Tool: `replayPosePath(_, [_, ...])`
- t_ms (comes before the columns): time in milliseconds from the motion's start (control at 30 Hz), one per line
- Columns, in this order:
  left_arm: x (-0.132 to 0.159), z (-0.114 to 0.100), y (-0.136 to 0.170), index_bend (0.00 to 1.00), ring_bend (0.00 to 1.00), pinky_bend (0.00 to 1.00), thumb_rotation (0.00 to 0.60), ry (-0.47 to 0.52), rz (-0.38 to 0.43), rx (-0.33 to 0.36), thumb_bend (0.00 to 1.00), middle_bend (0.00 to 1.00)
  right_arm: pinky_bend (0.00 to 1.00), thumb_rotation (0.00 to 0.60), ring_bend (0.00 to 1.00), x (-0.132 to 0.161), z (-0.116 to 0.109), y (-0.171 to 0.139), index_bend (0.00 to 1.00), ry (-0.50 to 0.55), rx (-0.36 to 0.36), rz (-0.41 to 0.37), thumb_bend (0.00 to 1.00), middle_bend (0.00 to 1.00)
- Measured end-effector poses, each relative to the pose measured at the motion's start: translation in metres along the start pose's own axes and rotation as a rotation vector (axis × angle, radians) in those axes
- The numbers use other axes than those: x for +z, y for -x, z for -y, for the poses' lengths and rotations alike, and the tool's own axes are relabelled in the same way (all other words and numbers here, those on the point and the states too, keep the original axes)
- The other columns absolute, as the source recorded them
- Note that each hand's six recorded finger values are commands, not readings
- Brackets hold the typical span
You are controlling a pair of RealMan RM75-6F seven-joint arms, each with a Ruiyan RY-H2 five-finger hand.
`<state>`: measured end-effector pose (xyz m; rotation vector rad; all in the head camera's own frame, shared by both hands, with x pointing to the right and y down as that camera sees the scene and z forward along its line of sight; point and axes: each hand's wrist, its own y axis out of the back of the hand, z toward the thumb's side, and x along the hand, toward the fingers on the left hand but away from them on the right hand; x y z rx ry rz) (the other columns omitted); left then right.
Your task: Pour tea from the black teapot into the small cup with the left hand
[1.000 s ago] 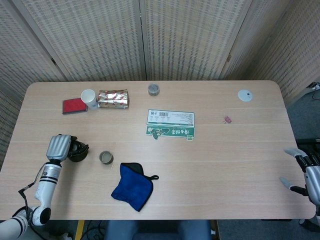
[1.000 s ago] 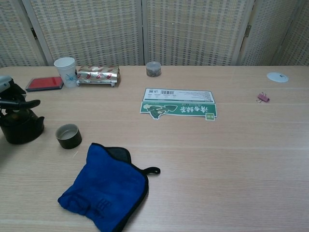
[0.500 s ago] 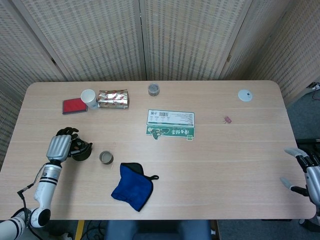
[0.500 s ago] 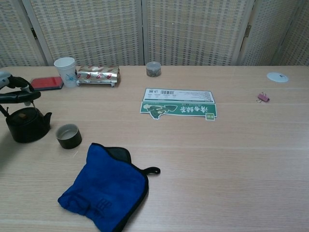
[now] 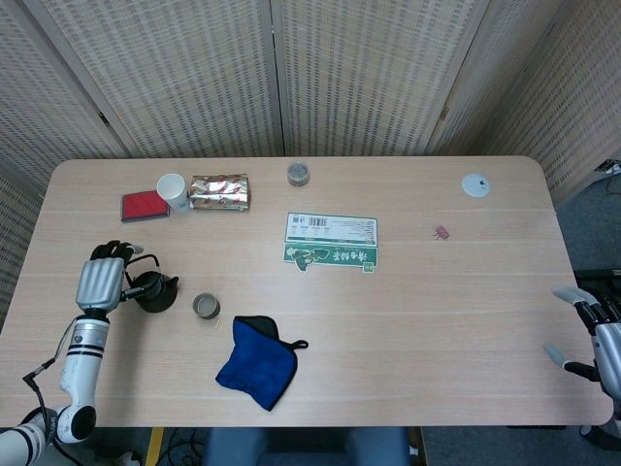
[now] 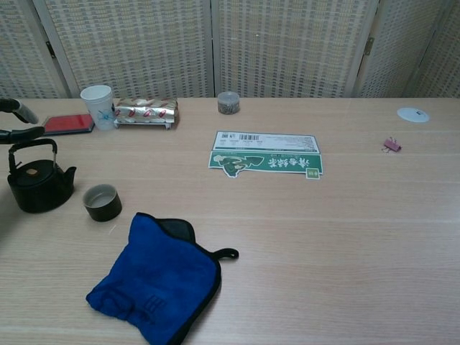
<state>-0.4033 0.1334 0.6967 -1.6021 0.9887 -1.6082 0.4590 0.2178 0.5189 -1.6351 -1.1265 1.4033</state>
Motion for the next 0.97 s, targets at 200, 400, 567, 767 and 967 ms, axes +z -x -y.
replayPosePath(200, [-0.001,-0.013,0.018,0.27,0.14,0.13,0.244,0.104,-0.015,0.016,0.20,0.23,0.18,0.600,0.15,0.001,0.004,0.000,0.24,-0.002,0.023,-0.010,0.12,0.24])
replayPosePath(400, [-0.006,-0.029,0.052,0.28,0.14,0.13,0.286,0.179,-0.028,0.028,0.20,0.23,0.18,0.600,0.15,0.009,0.011,0.002,0.24,0.001,0.048,-0.045,0.12,0.24])
replayPosePath(567, [-0.018,-0.042,0.089,0.28,0.14,0.13,0.288,0.198,-0.050,0.051,0.20,0.23,0.18,0.600,0.15,0.015,0.019,0.002,0.24,0.010,0.073,-0.068,0.12,0.26])
replayPosePath(767, [-0.022,-0.044,0.127,0.28,0.14,0.13,0.301,0.179,-0.056,0.026,0.20,0.23,0.18,0.600,0.15,0.021,0.022,0.002,0.26,0.016,0.073,-0.088,0.12,0.28])
replayPosePath(967, [-0.017,-0.049,0.149,0.28,0.14,0.13,0.312,0.172,-0.044,0.046,0.20,0.23,0.18,0.600,0.15,0.025,0.022,-0.002,0.28,0.014,0.056,-0.093,0.12,0.30])
